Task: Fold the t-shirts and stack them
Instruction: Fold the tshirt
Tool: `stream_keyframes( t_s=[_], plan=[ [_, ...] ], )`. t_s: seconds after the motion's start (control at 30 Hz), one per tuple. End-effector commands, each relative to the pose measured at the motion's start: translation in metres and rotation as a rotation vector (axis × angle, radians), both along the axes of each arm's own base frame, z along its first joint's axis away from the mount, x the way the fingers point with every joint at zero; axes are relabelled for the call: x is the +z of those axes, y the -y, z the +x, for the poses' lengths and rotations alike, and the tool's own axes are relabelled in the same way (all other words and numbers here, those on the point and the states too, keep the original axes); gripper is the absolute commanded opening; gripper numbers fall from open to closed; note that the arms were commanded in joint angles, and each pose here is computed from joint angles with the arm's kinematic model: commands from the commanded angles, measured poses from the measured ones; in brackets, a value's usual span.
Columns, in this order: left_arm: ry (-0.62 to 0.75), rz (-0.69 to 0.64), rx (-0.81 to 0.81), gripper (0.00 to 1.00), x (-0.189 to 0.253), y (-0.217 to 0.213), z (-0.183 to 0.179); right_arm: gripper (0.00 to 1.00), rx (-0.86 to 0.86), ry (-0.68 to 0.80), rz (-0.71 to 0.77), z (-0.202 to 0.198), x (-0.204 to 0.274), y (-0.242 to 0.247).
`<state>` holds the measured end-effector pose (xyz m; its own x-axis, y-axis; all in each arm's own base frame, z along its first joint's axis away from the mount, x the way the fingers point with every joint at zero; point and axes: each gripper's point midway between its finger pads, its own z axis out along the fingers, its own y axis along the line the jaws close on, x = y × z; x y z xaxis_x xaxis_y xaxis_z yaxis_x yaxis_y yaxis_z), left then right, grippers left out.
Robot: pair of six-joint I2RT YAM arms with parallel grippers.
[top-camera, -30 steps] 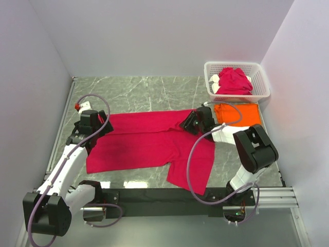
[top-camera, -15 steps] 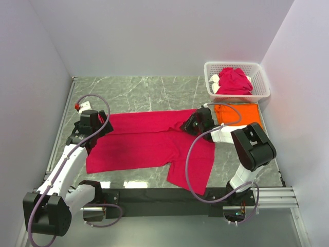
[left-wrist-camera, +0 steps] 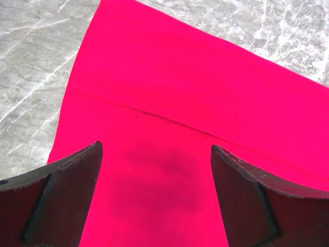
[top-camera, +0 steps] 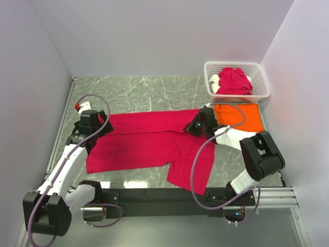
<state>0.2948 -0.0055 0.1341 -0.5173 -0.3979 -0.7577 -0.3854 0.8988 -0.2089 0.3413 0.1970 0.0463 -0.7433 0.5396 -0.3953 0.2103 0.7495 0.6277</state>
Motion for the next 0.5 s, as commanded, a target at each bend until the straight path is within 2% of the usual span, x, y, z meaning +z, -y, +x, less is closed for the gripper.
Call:
stream_keyframes(
  t_s=[0.0, 0.27, 0.37, 0.47],
  plan=[
    [0.033, 0.002, -0.015, 0.92, 0.009, 0.002, 0.007, 0.00, -0.028, -0.003, -0.051, -0.008, 0.014, 0.013],
    [0.023, -0.003, -0.028, 0.92, 0.007, 0.004, 0.007, 0.03, -0.029, -0.140, -0.080, -0.043, 0.008, 0.018],
    [0.021, -0.006, -0.031, 0.92, 0.006, 0.005, 0.007, 0.13, -0.011, -0.190, -0.085, -0.055, 0.002, 0.013],
    [0.025, -0.009, -0.035, 0.92, 0.007, 0.006, 0.007, 0.15, 0.028, -0.220, -0.077, -0.064, -0.002, 0.001]
  ],
)
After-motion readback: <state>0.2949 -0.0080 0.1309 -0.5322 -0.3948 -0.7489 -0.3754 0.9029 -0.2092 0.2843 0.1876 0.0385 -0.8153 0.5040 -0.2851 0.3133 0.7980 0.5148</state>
